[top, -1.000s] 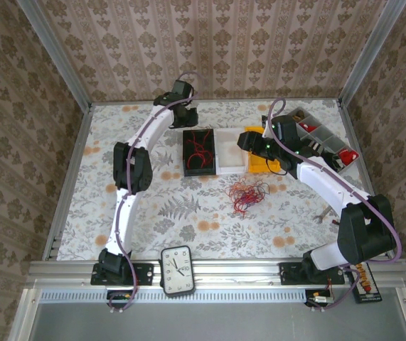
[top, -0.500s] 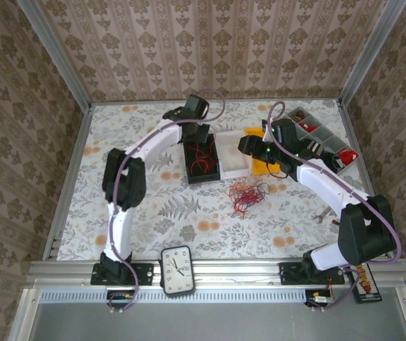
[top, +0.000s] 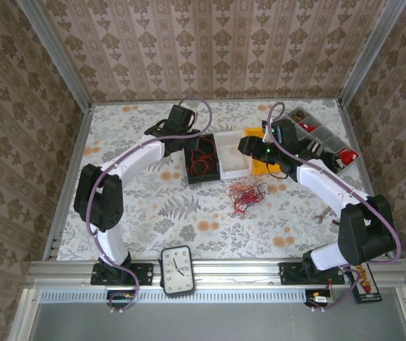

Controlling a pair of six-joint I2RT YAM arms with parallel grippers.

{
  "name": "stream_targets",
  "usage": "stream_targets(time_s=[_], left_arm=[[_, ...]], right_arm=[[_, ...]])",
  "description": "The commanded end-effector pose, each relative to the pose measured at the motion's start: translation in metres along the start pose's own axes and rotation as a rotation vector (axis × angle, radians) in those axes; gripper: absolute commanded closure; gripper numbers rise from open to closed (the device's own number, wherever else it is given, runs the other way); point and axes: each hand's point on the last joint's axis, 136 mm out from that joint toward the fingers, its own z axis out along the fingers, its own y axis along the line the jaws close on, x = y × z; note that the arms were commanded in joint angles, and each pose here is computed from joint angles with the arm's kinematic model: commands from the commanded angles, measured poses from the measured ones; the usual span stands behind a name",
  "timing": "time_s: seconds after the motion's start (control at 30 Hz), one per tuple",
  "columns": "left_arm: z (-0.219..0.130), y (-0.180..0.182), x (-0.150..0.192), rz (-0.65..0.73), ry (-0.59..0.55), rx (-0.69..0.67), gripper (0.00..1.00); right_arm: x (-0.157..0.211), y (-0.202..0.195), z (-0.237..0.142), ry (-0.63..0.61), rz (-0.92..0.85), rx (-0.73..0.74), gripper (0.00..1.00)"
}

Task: Untangle the cables

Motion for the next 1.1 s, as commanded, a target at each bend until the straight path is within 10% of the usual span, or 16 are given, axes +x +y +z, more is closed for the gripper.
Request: stream_targets(time_s=[0.0, 0.37, 1.07], left_arm=[[-0.007, -0.009, 0.024, -0.023, 0.092, 0.033, 1.00], [0.035, -0.022, 0.053, -0.055, 0.255, -0.009, 1.00], [0.096, 0.035, 0.046, -0.010, 0.220, -0.297, 1.00]], right_arm=[[-0.003, -0.001, -0.003, -0.017, 0.006, -0.003, 0.46], [-0.005, 0.001, -0.004, -0.017, -0.001, 0.001, 0.46], [-0.004, 0.001, -0.021, -0.049, -0.008, 0.010, 0.46]])
